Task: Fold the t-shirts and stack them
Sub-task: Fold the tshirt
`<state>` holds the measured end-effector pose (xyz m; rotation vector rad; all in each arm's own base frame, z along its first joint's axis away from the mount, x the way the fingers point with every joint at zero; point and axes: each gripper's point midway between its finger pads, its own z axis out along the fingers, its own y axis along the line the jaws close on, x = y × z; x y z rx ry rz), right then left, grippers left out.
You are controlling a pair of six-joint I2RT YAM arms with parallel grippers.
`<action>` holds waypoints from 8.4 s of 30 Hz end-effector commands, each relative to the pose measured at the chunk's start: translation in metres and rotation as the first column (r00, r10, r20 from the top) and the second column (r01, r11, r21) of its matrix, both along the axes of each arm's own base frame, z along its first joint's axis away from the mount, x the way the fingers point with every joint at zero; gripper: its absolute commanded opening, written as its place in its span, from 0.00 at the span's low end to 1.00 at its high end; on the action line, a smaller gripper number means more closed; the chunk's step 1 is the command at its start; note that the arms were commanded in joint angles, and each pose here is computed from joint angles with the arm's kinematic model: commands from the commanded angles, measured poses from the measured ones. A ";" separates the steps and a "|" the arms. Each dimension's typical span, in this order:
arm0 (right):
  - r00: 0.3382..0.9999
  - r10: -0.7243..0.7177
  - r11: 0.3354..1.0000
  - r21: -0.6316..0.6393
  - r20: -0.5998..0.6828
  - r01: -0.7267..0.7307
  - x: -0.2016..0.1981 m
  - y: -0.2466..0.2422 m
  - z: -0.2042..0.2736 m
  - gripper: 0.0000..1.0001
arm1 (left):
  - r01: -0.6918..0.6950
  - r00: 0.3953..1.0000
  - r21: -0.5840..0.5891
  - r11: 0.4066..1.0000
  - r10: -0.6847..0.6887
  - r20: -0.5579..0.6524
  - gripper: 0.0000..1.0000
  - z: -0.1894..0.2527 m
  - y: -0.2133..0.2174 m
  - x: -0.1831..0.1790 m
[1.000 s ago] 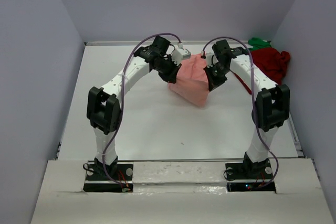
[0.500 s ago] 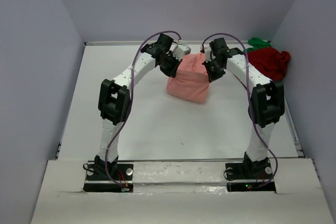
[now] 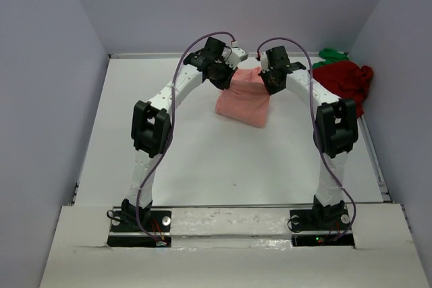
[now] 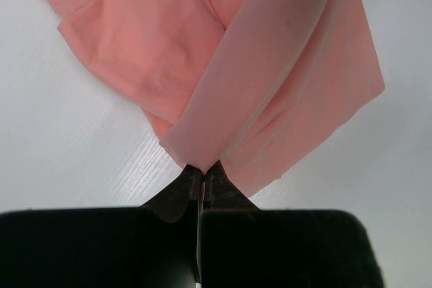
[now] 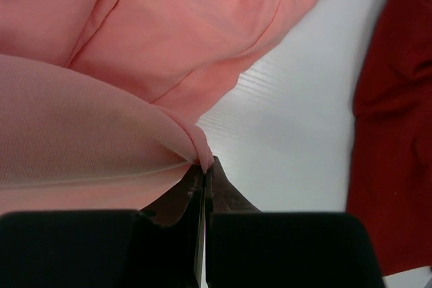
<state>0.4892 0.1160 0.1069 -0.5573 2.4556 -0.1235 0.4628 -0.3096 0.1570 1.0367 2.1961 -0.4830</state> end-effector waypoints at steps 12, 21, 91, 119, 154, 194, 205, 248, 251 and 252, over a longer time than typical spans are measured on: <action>0.951 -0.054 0.982 -0.156 0.304 0.105 0.083 -0.030 0.024 0.00 | -0.128 0.969 -0.022 0.992 0.129 0.211 0.00 0.018 0.000 0.073; 0.923 -0.066 0.979 -0.156 0.380 0.134 0.100 -0.032 0.032 0.00 | -0.178 0.932 -0.050 0.983 0.185 0.312 0.00 0.032 0.001 0.096; 0.653 0.733 0.352 -0.928 0.190 -0.124 0.129 0.055 -0.031 1.00 | -0.813 0.510 -0.040 0.580 0.744 0.432 0.55 0.088 0.361 -0.061; 0.659 0.752 0.476 -0.686 -0.007 -0.550 -0.067 0.052 0.004 1.00 | -0.750 0.556 -0.123 0.650 0.719 0.417 0.60 0.097 0.341 -0.081; 0.689 0.706 0.422 -0.879 0.164 -0.222 0.084 0.115 -0.039 1.00 | -0.699 0.627 -0.115 0.706 0.683 0.376 0.60 0.076 0.327 -0.081; 0.977 0.200 0.980 0.004 0.080 -0.201 0.002 0.032 0.099 0.99 | -0.613 0.714 -0.160 0.774 0.629 0.307 0.63 0.081 0.301 -0.079; 0.958 0.280 0.959 0.072 -0.057 -0.276 0.010 0.055 0.035 0.99 | -0.605 0.727 -0.149 0.782 0.620 0.296 0.63 0.073 0.299 -0.082; 0.905 0.270 0.939 0.299 -0.329 -0.172 0.000 0.066 -0.064 0.75 | -0.598 0.754 -0.106 0.795 0.602 0.263 0.64 0.053 0.298 -0.079; 0.880 0.281 0.946 0.264 -0.383 -0.187 -0.012 0.057 -0.077 0.76 | -0.596 0.752 -0.111 0.795 0.601 0.271 0.64 0.053 0.298 -0.083; 0.876 0.291 0.945 0.261 -0.384 -0.199 -0.013 0.057 -0.078 0.77 | -0.598 0.751 -0.108 0.794 0.602 0.271 0.64 0.052 0.299 -0.083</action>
